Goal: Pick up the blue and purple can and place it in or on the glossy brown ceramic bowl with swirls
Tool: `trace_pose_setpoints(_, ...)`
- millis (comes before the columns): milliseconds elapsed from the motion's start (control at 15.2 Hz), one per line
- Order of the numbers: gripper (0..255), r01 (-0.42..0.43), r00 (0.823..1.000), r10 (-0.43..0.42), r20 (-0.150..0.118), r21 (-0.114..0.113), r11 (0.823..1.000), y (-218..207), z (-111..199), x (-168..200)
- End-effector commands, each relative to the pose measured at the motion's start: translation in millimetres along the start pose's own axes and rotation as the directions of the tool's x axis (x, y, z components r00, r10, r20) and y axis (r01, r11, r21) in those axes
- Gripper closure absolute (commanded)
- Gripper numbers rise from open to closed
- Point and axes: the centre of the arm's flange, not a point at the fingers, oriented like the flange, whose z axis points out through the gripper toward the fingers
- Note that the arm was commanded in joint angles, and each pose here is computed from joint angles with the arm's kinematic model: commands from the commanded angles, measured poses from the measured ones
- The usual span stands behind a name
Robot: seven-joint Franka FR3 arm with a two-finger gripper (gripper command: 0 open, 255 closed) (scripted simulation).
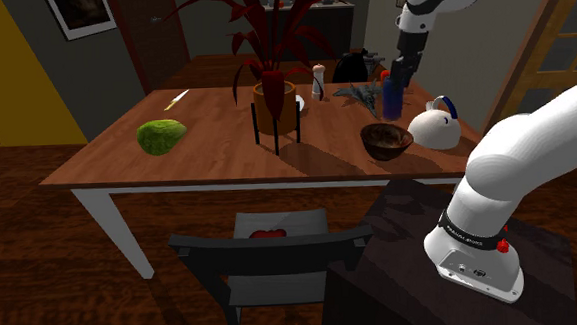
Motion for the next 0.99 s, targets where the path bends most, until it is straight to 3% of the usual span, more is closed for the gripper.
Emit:
trace_pose_setpoints(0,255,0.0,1.0,0.0,-0.001,0.0,1.0,0.8,9.7,-0.4)
trace_pose_setpoints(660,255,0.0,1.0,0.0,-0.001,0.0,1.0,1.2,62.5,-1.2)
trace_pose_setpoints(924,255,0.0,1.0,0.0,-0.001,0.0,1.0,1.2,63.3,-1.2)
